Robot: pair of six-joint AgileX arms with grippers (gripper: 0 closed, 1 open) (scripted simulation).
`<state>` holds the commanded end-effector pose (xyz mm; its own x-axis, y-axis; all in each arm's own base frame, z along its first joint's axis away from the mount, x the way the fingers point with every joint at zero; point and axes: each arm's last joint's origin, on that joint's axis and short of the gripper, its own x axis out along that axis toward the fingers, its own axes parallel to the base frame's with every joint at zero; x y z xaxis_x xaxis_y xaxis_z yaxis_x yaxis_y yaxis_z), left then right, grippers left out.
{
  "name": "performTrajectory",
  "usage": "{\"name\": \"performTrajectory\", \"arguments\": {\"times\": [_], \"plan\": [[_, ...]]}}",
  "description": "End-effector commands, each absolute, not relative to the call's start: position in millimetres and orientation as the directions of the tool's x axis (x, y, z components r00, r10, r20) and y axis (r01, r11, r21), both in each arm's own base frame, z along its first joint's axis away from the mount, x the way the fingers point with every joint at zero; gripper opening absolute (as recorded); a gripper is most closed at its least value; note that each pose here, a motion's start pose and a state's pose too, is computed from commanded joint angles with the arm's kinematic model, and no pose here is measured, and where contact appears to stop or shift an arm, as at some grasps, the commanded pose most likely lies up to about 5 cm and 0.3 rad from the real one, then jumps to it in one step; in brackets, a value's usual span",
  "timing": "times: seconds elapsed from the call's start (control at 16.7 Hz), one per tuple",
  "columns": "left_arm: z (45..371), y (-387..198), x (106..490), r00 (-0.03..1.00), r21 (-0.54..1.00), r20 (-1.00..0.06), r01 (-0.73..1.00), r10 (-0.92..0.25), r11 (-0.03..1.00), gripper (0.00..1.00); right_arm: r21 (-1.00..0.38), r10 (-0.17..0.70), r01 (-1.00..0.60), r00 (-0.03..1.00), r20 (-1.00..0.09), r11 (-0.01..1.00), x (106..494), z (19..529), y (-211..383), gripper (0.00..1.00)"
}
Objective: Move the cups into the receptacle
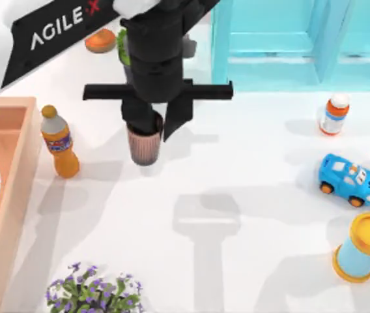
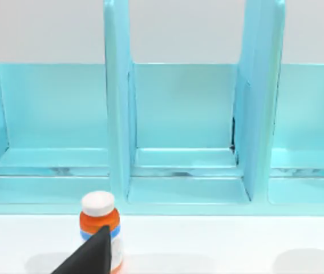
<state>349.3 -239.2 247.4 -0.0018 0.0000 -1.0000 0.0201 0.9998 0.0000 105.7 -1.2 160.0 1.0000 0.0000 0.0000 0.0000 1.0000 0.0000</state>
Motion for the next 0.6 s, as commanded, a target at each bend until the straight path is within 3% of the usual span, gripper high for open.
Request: {"name": "performTrajectory", "arguments": {"times": [0.36, 0.6], "plan": [[248, -235, 350, -0.009, 0.005, -1.000, 0.026, 0.005, 1.000, 0.00, 0.000, 0.000, 0.000, 1.000, 0.000, 1.000, 106, 160, -1, 1.00], [264, -176, 356, -0.065, 0.002, -0.998, 0.027, 0.003, 1.000, 0.00, 0.000, 0.000, 0.000, 1.000, 0.000, 1.000, 106, 160, -1, 1.00]]}}
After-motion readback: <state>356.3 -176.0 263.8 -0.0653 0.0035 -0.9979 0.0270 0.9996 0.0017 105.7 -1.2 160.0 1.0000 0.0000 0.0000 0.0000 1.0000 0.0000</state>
